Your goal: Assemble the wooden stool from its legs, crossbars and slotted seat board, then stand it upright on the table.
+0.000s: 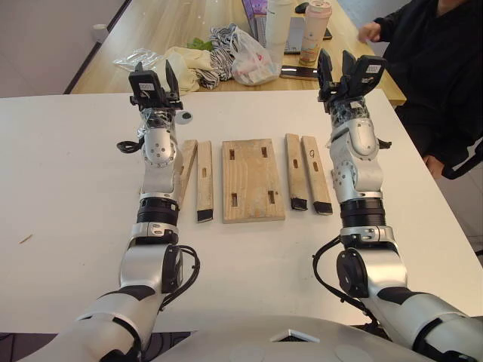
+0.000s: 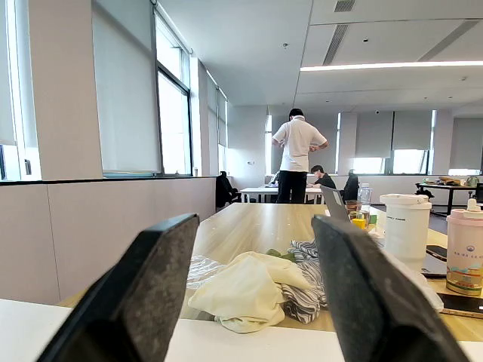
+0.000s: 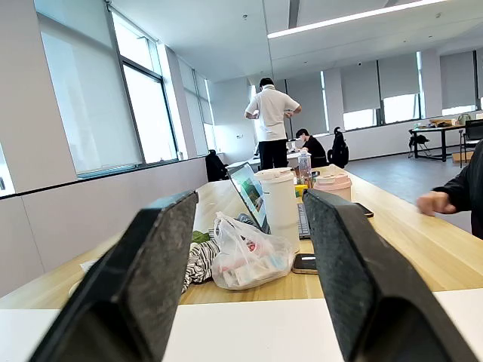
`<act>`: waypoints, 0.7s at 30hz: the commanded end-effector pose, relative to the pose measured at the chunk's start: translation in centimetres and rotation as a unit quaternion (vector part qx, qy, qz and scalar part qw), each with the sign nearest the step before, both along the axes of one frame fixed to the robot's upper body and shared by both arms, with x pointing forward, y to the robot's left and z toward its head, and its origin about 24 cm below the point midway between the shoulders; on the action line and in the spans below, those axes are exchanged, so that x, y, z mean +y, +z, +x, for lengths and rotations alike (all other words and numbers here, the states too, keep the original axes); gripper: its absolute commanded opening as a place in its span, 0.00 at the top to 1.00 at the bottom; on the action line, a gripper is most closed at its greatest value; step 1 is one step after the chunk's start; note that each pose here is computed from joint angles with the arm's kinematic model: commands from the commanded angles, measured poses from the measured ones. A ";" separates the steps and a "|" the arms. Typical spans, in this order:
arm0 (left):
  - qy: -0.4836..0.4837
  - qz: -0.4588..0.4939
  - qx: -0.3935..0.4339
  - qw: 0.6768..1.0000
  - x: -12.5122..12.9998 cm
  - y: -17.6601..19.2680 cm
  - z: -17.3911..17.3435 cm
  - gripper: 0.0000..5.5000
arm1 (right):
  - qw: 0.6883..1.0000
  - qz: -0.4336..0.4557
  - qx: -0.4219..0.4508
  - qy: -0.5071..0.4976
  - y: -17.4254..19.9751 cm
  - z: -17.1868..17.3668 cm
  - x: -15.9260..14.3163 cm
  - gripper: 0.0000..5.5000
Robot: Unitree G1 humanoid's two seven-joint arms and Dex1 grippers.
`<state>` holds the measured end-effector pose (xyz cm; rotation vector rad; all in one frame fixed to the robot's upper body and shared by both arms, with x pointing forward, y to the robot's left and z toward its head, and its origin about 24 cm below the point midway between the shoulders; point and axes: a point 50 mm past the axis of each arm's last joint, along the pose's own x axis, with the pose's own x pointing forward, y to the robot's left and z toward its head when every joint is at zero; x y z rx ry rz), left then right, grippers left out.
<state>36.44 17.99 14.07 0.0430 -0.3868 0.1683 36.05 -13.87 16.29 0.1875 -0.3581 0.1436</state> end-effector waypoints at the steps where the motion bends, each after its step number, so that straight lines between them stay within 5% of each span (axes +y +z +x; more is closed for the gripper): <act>1: -0.004 0.000 -0.010 1.000 -0.2 0.9 0.4 0.50 | 1.000 0.003 -0.008 0.006 0.6 0.3 0.3 0.54; 21: 0.005 -0.008 -0.025 1.000 0.0 1.5 0.5 0.50 | 1.000 0.011 -0.006 0.018 1.5 1.2 -0.8 0.54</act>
